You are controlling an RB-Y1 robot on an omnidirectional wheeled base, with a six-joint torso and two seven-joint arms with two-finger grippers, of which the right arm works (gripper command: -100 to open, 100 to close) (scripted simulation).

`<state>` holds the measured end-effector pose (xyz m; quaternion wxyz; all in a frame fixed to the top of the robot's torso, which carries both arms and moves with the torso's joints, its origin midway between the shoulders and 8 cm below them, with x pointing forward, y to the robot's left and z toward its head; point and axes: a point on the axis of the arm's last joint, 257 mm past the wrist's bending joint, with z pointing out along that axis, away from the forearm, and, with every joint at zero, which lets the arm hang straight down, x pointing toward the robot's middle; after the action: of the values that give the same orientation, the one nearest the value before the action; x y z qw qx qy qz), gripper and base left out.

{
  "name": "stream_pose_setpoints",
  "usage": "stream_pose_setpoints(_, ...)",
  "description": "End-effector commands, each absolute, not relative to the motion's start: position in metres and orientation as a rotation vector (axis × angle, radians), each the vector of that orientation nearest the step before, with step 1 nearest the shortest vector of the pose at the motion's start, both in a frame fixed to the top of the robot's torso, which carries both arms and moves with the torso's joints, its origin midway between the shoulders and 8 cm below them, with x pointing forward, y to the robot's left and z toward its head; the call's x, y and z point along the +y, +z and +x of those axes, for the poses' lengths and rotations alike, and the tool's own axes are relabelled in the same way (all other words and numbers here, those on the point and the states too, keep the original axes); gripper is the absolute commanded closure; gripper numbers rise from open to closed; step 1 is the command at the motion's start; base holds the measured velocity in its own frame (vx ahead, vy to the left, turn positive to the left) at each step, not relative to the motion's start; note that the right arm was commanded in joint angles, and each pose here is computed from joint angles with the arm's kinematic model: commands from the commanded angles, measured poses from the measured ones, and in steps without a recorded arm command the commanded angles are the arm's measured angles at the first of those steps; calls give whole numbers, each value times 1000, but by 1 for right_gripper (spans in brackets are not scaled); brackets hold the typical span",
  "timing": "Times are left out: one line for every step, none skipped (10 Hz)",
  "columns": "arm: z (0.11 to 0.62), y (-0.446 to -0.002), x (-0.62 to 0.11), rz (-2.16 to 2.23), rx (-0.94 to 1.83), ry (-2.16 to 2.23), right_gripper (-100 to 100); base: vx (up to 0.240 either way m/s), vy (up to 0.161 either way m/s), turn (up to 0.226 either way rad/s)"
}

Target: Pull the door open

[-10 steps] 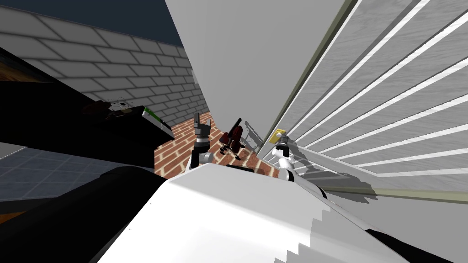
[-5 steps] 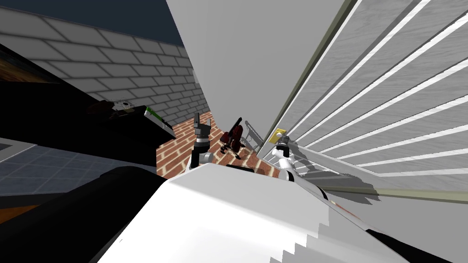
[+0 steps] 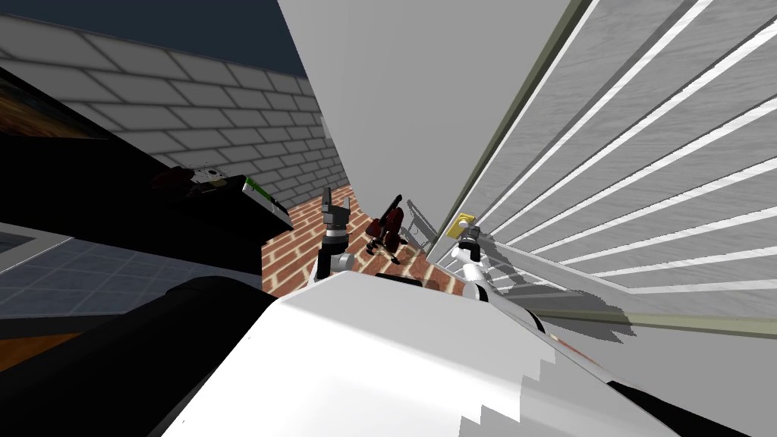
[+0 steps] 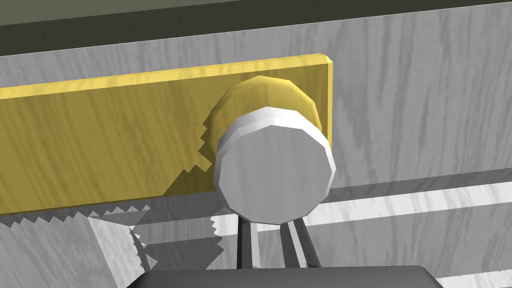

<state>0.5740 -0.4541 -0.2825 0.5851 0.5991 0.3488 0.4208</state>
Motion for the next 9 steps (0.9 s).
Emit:
stream_pose_setpoints(584,-274,-441,1406,781,1050,100,-16,6,28)
stream_pose_setpoints(583,-277,-441,1412,784,1046,100,-16,-4,-8)
stream_pose_setpoints(584,-274,-441,1406,781,1050,100,-10,3,1)
stream_pose_setpoints(583,-274,-441,1433,747,1089,100,-21,-6,10)
stream_pose_setpoints(583,-274,-441,1433,747,1089,100,-21,-13,32)
stream_pose_setpoints(583,-275,-442,1457,717,1123,100,-24,-16,27)
stream_pose_setpoints(583,-275,-442,1461,713,1128,100,-24,-9,26)
stream_pose_setpoints(583,-275,-442,1482,685,1158,100,-25,-2,27)
stream_pose_setpoints(575,-282,-455,1511,655,1148,-100,-32,-21,-15)
